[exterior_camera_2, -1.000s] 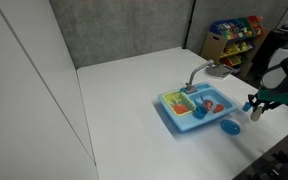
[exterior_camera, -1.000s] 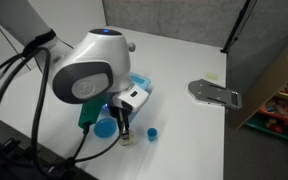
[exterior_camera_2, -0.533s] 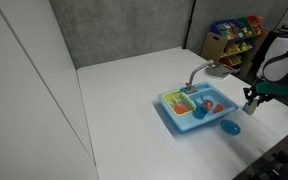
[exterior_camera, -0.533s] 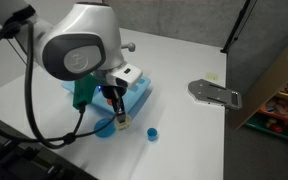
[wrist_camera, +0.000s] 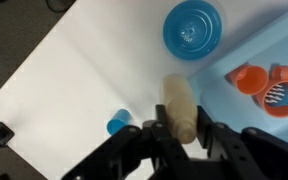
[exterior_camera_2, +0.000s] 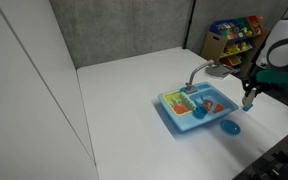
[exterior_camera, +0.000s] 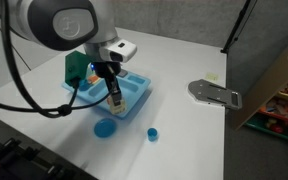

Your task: Pick up the detergent and put it in the dish rack

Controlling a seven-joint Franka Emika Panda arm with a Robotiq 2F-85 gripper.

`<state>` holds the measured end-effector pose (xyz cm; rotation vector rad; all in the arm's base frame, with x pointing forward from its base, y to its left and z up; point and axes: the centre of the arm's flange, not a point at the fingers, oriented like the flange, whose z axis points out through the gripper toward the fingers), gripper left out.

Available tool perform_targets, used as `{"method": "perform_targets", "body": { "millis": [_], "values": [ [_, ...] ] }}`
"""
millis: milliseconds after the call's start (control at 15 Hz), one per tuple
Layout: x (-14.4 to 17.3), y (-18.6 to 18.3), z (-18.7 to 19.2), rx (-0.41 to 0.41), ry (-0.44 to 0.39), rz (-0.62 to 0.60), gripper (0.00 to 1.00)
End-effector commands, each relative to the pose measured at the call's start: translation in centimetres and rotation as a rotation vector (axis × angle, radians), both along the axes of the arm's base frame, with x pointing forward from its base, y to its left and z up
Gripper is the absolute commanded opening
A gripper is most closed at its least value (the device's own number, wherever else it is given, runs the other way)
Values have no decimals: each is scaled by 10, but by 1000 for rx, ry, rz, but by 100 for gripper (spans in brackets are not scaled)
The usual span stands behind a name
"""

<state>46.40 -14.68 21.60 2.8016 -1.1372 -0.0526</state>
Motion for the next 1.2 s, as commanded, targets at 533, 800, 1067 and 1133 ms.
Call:
{"method": "perform_targets", "body": {
  "millis": [533, 800, 1067, 1133],
  "values": [
    [1, 0, 2, 5, -2, 2, 10],
    [18, 19, 10, 11, -25, 42, 10],
    [43, 47, 22, 2, -55, 109, 10],
    [51, 56, 26, -3, -65, 128, 10]
  ]
}}
